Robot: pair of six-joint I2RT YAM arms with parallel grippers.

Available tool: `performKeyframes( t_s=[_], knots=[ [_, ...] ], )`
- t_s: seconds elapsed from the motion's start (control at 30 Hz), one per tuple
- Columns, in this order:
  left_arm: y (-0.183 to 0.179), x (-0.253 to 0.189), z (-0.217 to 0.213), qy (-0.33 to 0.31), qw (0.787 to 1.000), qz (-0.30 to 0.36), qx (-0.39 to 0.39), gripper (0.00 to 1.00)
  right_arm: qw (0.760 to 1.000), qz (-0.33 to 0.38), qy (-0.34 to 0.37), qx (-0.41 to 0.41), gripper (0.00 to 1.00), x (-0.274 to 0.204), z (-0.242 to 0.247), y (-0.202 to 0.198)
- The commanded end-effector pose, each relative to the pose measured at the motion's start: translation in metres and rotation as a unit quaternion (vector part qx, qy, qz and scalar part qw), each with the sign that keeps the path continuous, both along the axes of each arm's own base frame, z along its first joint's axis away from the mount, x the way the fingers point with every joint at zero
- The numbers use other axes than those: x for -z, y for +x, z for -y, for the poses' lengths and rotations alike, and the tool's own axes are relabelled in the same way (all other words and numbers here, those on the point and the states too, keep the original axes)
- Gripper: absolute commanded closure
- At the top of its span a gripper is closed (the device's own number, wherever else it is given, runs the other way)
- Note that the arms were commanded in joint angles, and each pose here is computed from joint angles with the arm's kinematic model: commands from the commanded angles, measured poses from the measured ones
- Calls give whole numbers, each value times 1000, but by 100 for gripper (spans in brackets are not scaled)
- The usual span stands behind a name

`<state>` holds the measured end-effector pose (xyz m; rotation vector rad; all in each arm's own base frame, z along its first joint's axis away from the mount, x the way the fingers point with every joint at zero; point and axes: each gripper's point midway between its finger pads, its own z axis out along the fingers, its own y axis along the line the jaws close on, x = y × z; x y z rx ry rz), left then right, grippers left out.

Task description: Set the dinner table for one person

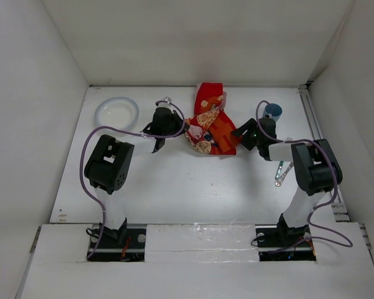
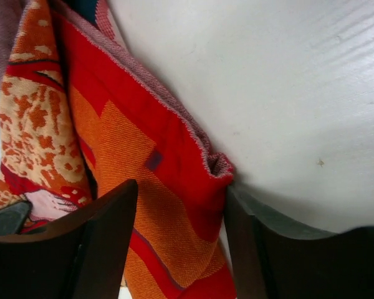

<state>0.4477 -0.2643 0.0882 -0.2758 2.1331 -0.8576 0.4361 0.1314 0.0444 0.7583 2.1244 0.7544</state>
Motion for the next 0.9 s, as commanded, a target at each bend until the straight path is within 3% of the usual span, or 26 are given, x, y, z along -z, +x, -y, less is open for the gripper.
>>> performKeyframes(
  t_s=[0.0, 0.1, 0.13, 0.17, 0.3, 0.33, 0.43, 0.47, 0.5, 0.53, 0.57, 0.63, 0.7, 0.8, 0.87],
  knots=[
    [5, -42, 4, -14, 999, 46, 6, 100, 999, -28, 18, -2, 39, 18, -4, -10],
    [4, -47, 5, -18, 999, 50, 10, 100, 1000, -15, 20, -3, 63, 6, -4, -10],
    [3, -47, 6, -20, 998, 49, 14, 100, 1000, -10, 25, 0, 96, 1, -4, -9],
    [4, -57, 7, -24, 998, 58, 15, 100, 1000, -8, 25, 0, 100, -4, -4, -10],
    [6, -90, -4, -41, 997, 62, 8, 100, 1000, 26, -15, 2, 100, -46, 3, -8],
    [3, -116, -8, -50, 995, 80, 9, 100, 998, 67, -21, -3, 100, -86, -2, -4],
    [0, -171, -23, -58, 993, 103, -3, 100, 993, 94, -71, 6, 100, -132, 9, -11],
    [5, -225, -45, -63, 987, 144, -42, 100, 990, 115, -72, 20, 100, -171, 16, -18],
    [5, -245, -61, -59, 985, 146, -74, 100, 987, 124, -93, 45, 100, -188, 29, -22],
    [-3, -236, -84, -36, 988, 89, -118, 100, 983, 131, -107, 64, 100, -206, 39, -29],
    [-6, -277, -128, -48, 976, 98, -188, 100, 979, 134, -119, 93, 100, -235, 58, -50],
    [-24, -282, -184, -74, 953, 52, -288, 100, 963, 138, -142, 183, 100, -261, 98, -76],
    [-68, -291, -240, -103, 929, 66, -348, 100, 947, 178, -128, 235, 100, -297, 121, -123],
    [-119, -332, -280, -118, 907, 146, -377, 100, 924, 255, -97, 268, 100, -341, 138, -174],
    [-131, -353, -275, -108, 918, 158, -348, 100, 920, 274, -99, 261, 100, -360, 141, -190]
  ],
)
